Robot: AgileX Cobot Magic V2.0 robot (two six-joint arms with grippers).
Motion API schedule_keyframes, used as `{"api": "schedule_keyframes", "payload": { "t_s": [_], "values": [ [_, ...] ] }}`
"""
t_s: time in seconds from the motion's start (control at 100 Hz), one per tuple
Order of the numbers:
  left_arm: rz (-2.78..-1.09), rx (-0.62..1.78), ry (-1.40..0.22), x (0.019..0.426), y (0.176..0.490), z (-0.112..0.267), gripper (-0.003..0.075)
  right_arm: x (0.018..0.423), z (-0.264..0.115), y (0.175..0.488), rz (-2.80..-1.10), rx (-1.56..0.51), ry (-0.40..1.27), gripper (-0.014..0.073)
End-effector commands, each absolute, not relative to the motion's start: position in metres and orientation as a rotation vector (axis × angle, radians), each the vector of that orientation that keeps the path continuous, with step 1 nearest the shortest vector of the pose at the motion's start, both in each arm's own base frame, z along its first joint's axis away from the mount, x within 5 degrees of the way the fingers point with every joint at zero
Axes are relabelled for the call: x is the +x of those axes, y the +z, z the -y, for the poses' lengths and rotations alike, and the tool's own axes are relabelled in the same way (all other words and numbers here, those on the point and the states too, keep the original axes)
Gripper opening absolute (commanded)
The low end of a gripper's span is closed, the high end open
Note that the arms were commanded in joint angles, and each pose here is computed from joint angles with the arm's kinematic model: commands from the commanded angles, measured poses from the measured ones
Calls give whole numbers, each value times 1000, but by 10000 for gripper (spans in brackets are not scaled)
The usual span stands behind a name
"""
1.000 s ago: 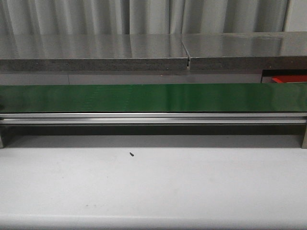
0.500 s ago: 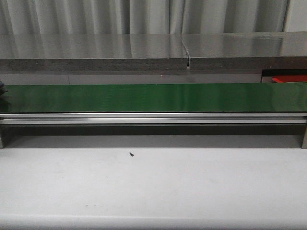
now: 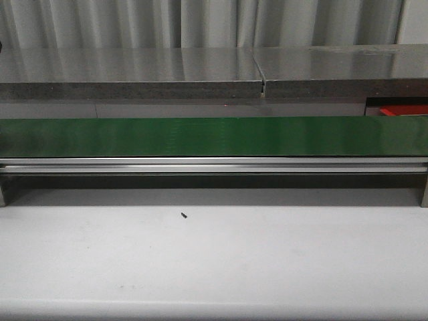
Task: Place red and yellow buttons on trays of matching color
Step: 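Lower the red button onto the belt start and open the left gripper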
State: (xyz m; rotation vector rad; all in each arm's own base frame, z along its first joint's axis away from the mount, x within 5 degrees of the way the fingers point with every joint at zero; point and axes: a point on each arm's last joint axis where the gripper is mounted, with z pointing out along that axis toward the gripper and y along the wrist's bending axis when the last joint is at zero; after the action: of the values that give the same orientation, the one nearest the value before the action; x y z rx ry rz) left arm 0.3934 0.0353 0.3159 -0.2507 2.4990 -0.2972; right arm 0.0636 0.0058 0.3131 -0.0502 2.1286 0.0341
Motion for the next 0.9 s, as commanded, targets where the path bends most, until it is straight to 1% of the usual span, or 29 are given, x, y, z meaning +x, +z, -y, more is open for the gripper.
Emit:
{"api": "schedule_keyframes", "payload": {
  "t_s": [0.0, 0.13, 0.28, 0.6, 0.72, 0.89],
  "values": [
    [-2351, -204, -283, 384, 363, -32, 662, 66, -5, 325, -2053, -48, 23, -66],
    [-2331, -181, -203, 377, 375, -39, 662, 66, -5, 325, -2053, -48, 23, -66],
    [-2356, -238, -139, 371, 372, -63, 662, 66, -5, 325, -2053, -48, 23, -66],
    [-2400, -512, -41, 354, 341, -149, 662, 66, -5, 325, -2053, -48, 23, -66],
    [-2408, -548, -23, 356, 329, -165, 662, 66, -5, 325, -2054, -48, 24, -66],
    [-2453, -545, 12, 366, 307, -173, 662, 66, -5, 325, -2054, -48, 24, -66]
  ]
}}
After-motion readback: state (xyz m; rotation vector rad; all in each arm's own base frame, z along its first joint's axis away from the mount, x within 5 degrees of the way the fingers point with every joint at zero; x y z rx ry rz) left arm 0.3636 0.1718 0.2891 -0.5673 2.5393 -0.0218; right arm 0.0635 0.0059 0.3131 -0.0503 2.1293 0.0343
